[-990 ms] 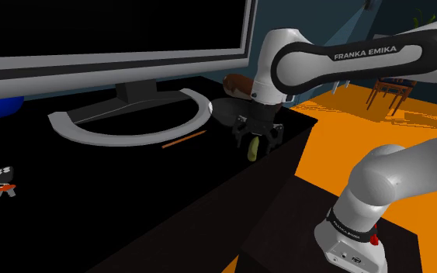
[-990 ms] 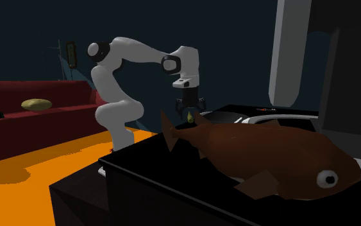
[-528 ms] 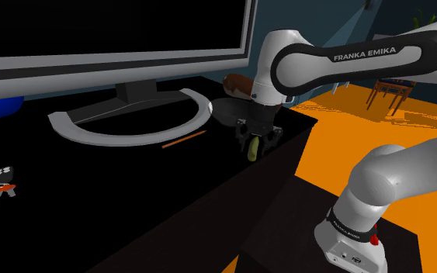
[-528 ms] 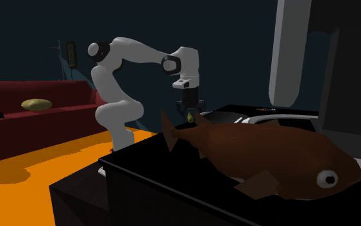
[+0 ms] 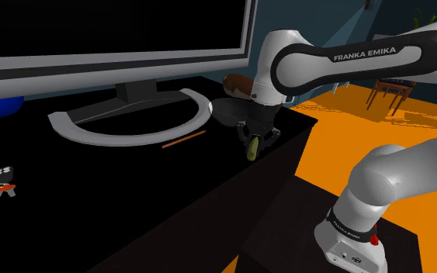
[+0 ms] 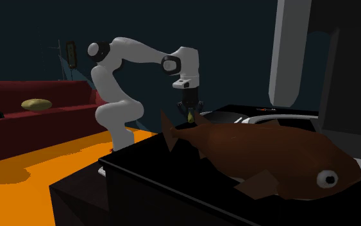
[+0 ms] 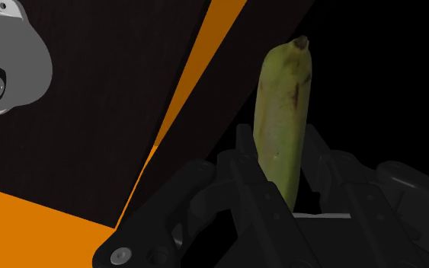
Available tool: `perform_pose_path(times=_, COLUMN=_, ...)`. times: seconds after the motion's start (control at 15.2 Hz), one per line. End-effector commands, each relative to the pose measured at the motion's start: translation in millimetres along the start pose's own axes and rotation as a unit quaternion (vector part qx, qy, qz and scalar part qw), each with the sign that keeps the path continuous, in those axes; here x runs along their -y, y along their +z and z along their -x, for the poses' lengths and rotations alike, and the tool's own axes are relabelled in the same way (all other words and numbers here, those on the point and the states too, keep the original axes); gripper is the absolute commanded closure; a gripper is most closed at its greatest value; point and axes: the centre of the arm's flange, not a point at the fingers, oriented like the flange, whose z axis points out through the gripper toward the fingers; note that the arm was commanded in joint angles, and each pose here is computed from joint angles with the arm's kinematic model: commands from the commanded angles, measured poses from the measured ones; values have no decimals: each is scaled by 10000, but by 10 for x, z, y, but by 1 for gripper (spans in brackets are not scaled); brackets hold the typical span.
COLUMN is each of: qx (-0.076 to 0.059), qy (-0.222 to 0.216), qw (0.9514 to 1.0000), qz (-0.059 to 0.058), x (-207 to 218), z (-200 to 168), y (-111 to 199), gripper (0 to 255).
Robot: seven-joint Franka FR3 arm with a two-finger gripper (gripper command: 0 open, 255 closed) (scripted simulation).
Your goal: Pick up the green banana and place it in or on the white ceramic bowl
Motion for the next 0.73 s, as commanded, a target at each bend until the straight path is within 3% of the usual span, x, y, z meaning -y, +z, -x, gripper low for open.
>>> perform_pose_path(times=0.0, qx=0, qy=0, qw=10000, qz=0, x=0, z=0, y=0, gripper=255)
perform_pose_path(times=0.66, qx=0, qy=0, qw=10000, qz=0, x=22, z=53, y=-525, gripper=255)
